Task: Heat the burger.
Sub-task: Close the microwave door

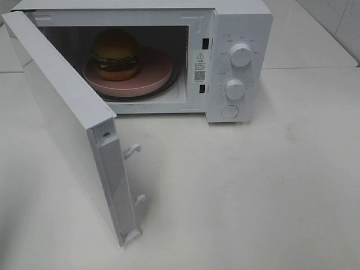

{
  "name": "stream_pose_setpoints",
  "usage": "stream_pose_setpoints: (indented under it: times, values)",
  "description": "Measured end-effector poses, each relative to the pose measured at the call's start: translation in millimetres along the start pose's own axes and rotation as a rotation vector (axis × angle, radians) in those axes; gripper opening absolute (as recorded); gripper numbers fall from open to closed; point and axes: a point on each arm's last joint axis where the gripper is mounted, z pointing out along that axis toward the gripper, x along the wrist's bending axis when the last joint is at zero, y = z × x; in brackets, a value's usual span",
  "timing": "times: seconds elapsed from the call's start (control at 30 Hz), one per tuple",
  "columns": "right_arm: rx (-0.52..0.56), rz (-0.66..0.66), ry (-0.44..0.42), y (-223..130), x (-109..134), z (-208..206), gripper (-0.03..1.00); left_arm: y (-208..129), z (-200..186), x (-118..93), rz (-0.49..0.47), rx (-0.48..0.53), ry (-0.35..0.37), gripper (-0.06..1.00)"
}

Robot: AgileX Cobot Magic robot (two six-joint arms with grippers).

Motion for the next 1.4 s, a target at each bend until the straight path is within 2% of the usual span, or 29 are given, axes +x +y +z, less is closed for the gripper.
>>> stream_pose_setpoints:
  times: [0.13, 0.17, 0.23, 0.3, 0.4, 0.6, 0.73, 0.9, 1.1, 1.17, 1.2, 1.27, 1.37, 1.4]
  values:
    - [0.000, 0.001, 0.001, 0.0, 0.1, 0.0, 0.72, 6.9, 10.4, 1.5, -0.001, -0.033, 0.006, 0.00]
    - [0.000, 0.001, 0.001, 0.0, 0.1, 0.0, 0.72, 10.5, 17.9, 2.9, -0.008, -0.084, 0.010, 0.00]
    - [0.000, 0.001, 0.001, 0.0, 0.1, 0.0, 0.72, 10.1, 21.6, 3.7, -0.015, -0.105, 0.011, 0.00]
    - [0.000, 0.001, 0.001, 0.0, 0.1, 0.0, 0.72, 8.3, 33.5, 7.8, -0.045, -0.188, 0.028, 0.00]
    - [0.000, 0.001, 0.001, 0.0, 0.1, 0.0, 0.72, 1.7, 44.0, 12.8, -0.056, -0.240, 0.056, 0.00]
    - [0.000, 0.001, 0.001, 0.0, 0.1, 0.0, 0.72, -14.1, 58.7, 20.5, -0.069, -0.279, 0.102, 0.00]
    - [0.000, 0.001, 0.002, 0.0, 0.2, 0.0, 0.72, -24.7, 70.4, 26.5, -0.044, -0.314, 0.143, 0.00]
    - [0.000, 0.001, 0.002, 0.0, 0.2, 0.0, 0.72, -25.7, 78.5, 28.2, -0.015, -0.345, 0.151, 0.00]
    - [0.000, 0.001, 0.002, 0.0, 0.2, 0.0, 0.72, -28.2, 96.9, 23.7, 0.042, -0.321, 0.085, 0.00]
    - [0.000, 0.001, 0.002, 0.0, 0.2, 0.0, 0.72, -28.8, 109.9, 16.5, 0.093, -0.330, -0.005, 0.00]
    - [0.000, 0.001, 0.002, 0.0, 0.2, 0.0, 0.72, -28.8, 109.9, 16.5, 0.093, -0.330, -0.005, 0.00]
    - [0.000, 0.001, 0.002, 0.0, 0.2, 0.0, 0.72, -31.2, 119.9, 9.9, 0.139, -0.329, -0.087, 0.00]
    - [0.000, 0.001, 0.002, 0.0, 0.2, 0.0, 0.72, -32.2, 123.4, 7.8, 0.147, -0.330, -0.114, 0.00]
    - [0.000, 0.001, 0.002, 0.0, 0.2, 0.0, 0.72, -34.0, 129.4, 4.6, 0.155, -0.335, -0.159, 0.00]
